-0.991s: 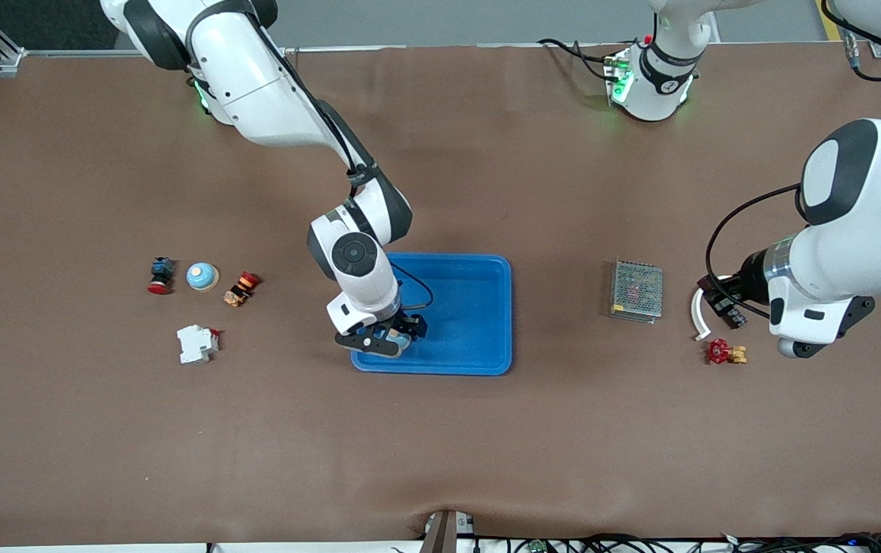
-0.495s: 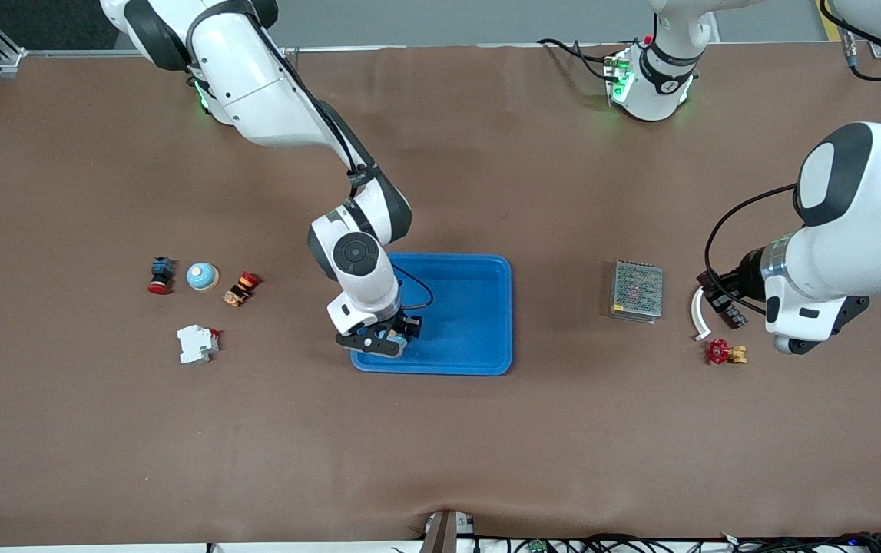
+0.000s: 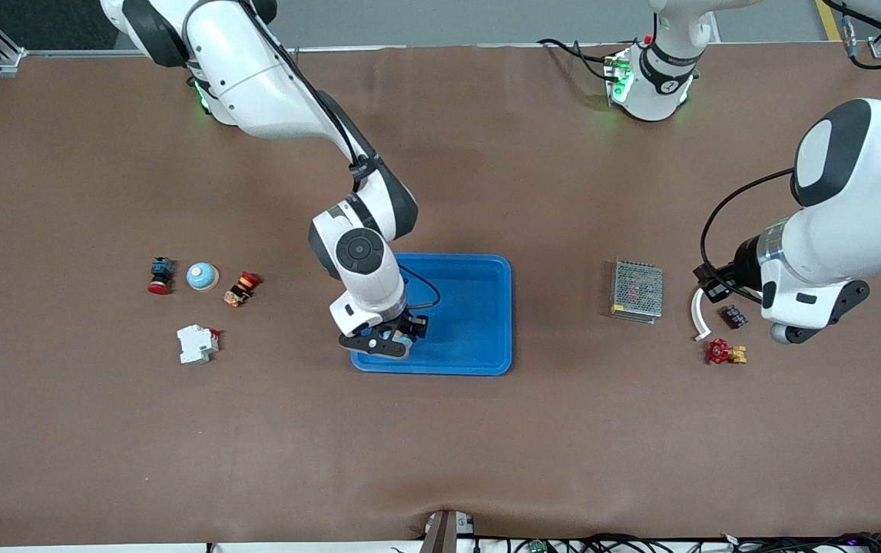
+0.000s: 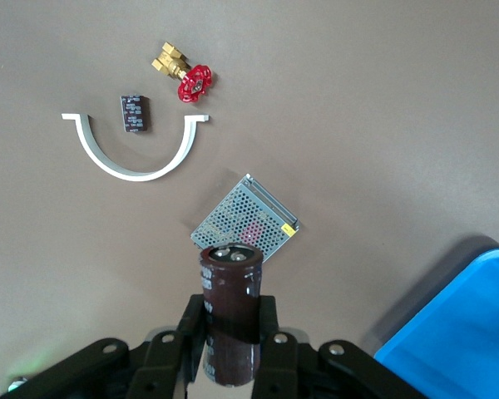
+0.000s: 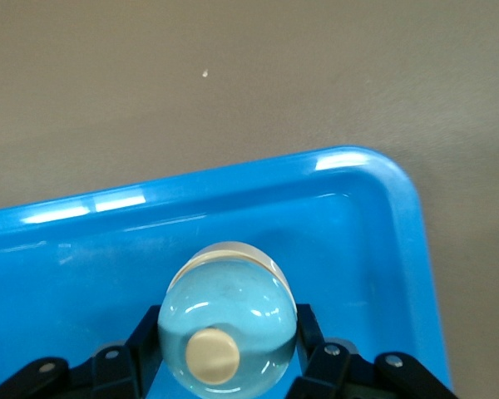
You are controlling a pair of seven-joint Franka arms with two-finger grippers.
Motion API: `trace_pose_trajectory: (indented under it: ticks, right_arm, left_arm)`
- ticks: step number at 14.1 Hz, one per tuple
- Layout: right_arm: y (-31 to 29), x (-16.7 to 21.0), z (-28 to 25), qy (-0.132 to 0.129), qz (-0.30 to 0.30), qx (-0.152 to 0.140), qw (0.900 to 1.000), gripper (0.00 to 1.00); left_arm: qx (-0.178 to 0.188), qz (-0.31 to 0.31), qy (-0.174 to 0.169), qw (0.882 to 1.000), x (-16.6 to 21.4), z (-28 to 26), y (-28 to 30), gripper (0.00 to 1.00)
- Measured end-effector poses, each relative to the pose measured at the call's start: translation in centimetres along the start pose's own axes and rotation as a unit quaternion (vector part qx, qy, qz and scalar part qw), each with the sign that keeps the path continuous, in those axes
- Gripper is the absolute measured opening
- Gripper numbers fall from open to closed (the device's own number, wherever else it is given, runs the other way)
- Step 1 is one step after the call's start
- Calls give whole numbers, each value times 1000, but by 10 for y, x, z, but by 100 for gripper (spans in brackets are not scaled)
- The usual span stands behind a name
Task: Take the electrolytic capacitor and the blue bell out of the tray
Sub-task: 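Carry the capacitor with the left gripper while the right gripper carries the bell, then place the bell with the right gripper while the left gripper carries the capacitor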
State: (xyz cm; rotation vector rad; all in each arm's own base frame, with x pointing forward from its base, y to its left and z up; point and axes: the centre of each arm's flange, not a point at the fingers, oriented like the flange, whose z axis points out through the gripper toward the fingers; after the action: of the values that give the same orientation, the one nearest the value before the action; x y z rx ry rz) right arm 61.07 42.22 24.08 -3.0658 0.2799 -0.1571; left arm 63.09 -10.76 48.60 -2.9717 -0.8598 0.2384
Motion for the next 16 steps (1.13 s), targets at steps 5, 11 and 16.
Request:
trace_pose_trajectory:
  ticks: [5,11,16]
  right_arm:
    - [75,54,-125,-46,-147,-27,988,67]
    - [278,138,-191,-100,-342,-12,934,67]
    - [415,163,-170,-119,-447,16,887,67]
  left_arm:
    - [-3,11,4,1000,-9,-7,5,30]
    - [-2,31,7,999,-22,-17,9,30]
    - [5,39,-2,999,-31,-15,13,30]
